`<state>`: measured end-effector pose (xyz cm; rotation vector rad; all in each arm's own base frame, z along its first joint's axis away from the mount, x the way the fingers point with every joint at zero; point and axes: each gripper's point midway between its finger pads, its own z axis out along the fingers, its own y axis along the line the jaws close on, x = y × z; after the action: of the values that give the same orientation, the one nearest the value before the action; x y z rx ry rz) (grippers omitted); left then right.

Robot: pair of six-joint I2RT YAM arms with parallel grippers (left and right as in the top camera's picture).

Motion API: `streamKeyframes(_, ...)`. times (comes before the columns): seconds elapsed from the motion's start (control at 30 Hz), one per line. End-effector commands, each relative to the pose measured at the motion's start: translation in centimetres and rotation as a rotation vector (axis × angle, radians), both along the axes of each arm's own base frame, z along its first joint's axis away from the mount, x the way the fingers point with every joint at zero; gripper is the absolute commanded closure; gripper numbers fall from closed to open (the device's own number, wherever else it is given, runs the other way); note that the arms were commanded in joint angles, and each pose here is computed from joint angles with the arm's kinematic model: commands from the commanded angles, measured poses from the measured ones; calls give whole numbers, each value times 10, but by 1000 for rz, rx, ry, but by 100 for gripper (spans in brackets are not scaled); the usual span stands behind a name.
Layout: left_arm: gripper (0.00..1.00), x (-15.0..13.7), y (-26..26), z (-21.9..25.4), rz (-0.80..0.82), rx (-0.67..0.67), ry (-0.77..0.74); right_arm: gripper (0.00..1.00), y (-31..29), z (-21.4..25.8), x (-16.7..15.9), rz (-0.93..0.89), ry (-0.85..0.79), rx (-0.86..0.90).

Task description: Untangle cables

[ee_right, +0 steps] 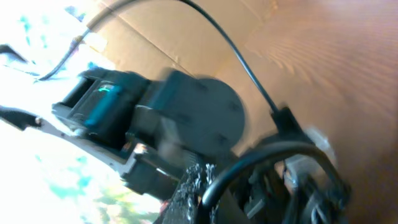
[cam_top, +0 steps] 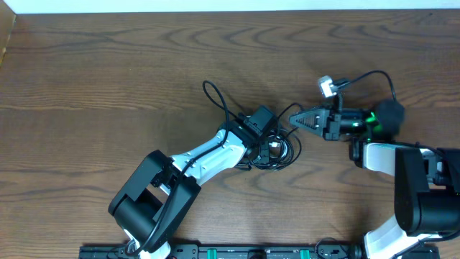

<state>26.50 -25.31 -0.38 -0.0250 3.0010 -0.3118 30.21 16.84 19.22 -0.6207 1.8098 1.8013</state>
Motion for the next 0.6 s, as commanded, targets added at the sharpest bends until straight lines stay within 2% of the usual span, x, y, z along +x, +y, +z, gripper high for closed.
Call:
streamKeyframes(0.0, 92, -17, 51, -40, 63, 213, 49, 99, -15, 19, 10, -67, 178, 26)
streamKeyframes(0.23, 92, -17, 51, -40, 63, 215, 48, 99, -31, 25, 18, -125, 157, 35)
streamKeyframes(0.43, 92, -17, 51, -40, 62, 216, 49, 99, -70, 47, 36, -300, 146, 89)
streamKeyframes(0.57, 92, -17, 51, -40, 62, 216, 48, 99, -96, 67, 34, -383, 95, 94)
